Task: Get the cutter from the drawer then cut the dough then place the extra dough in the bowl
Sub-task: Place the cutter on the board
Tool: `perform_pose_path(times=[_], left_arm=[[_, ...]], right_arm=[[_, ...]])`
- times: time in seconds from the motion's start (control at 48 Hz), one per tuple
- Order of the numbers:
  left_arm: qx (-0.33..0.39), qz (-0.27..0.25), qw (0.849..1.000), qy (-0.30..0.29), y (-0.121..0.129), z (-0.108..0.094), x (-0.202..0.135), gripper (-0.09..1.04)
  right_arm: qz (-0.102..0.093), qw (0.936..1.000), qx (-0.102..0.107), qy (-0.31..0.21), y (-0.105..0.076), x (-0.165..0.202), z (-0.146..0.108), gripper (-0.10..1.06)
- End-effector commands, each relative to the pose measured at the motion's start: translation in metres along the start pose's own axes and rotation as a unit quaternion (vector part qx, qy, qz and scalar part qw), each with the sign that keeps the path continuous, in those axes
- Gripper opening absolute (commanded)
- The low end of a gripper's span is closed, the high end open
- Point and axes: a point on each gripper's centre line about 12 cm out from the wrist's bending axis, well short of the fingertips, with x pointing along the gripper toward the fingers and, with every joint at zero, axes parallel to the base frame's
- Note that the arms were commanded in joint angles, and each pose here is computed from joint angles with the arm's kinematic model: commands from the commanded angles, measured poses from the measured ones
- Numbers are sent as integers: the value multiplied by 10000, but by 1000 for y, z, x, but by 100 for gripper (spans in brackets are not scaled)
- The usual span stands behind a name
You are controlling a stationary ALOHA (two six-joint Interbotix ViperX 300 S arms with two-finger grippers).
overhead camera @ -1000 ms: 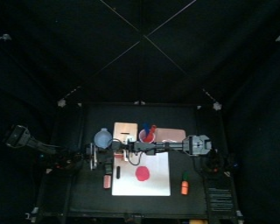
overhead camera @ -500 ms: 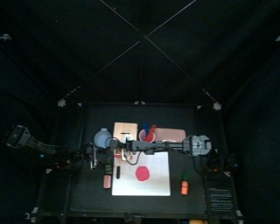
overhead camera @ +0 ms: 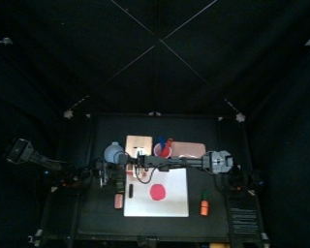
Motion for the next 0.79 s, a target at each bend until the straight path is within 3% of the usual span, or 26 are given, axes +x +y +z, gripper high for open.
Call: perform_pose_path(times=[0.021, 0.417, 0.5, 0.625, 0.792], left_arm=[[-11, 15, 10000, -50, 0, 3, 1, 80], [-42, 47, 10000, 1, 1, 2, 2, 80], [-52, 33, 10000, 9, 0, 2, 2, 80], [-55, 32, 10000, 2, 0, 2, 2, 80], [-56, 35, 10000, -5, 0, 3, 3, 80]], right_arm=[[-53, 9997, 45, -241, -5, -34, 14, 44], [-17, 10000, -24, -40, 14, -73, 3, 44], [-28, 9999, 101, 13, 22, -83, -5, 44], [-297, 9992, 275, 12, 25, -104, -25, 43], [-309, 9978, 485, 319, 45, -110, -72, 43]])
